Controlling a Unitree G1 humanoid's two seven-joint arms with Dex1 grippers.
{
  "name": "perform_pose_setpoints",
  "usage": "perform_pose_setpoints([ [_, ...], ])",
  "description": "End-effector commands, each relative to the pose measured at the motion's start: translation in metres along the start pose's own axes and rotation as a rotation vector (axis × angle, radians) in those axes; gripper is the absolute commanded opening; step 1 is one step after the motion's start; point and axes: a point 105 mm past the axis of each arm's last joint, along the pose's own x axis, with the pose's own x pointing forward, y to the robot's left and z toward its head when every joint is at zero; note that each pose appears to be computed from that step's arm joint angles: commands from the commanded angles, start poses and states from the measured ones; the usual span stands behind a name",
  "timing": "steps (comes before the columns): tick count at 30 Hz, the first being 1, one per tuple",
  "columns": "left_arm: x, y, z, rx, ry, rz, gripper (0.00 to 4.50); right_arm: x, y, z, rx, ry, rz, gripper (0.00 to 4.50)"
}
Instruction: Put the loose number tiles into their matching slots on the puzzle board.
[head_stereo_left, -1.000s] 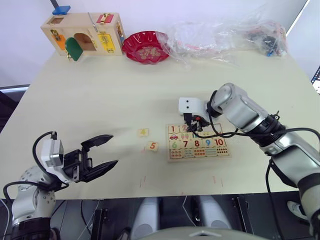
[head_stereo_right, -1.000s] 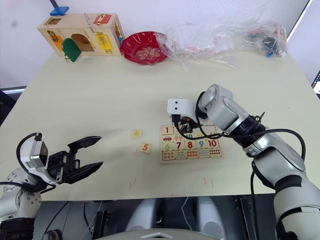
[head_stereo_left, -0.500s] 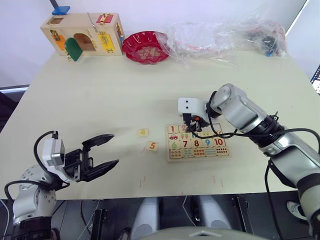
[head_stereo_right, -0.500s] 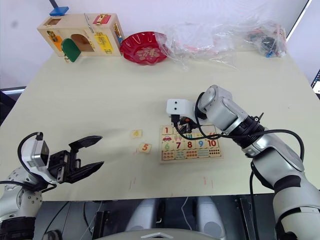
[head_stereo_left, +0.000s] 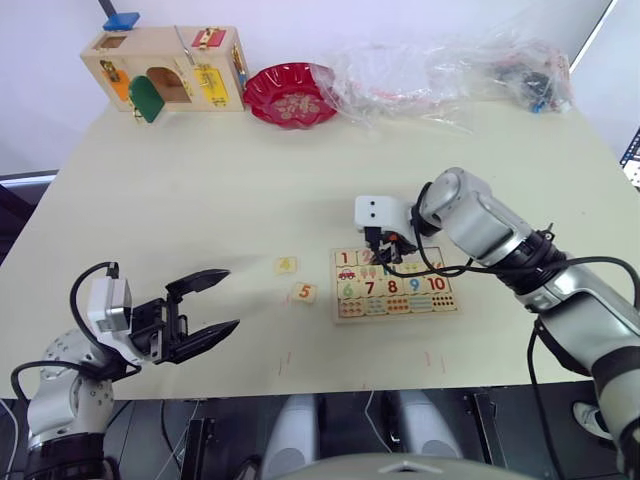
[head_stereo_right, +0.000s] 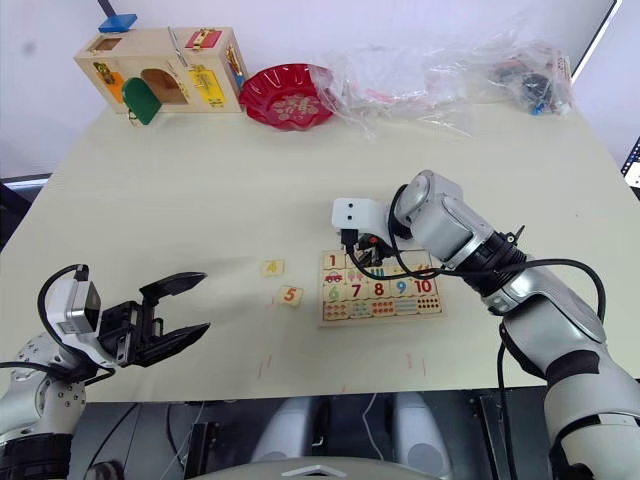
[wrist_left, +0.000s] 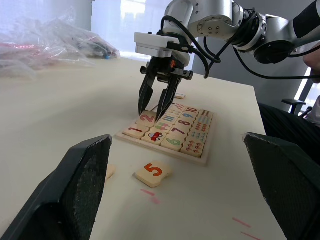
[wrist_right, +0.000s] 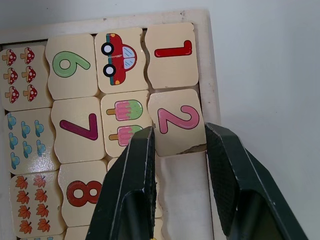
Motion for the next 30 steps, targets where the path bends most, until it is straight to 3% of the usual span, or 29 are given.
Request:
perform_pose_setpoints([
  [1, 0.0004, -0.0005, 0.0056, 0.036, -0.007, -0.004, 4.5, -0.0063, -0.0054, 0.009, -0.023, -0.005, -0.031, 0.89],
  [30, 0.0008, -0.0009, 0.003, 0.031, -0.007, -0.003, 4.5, -0.0067, 0.0009, 0.0104, -0.037, 0.008, -0.019, 0.89],
])
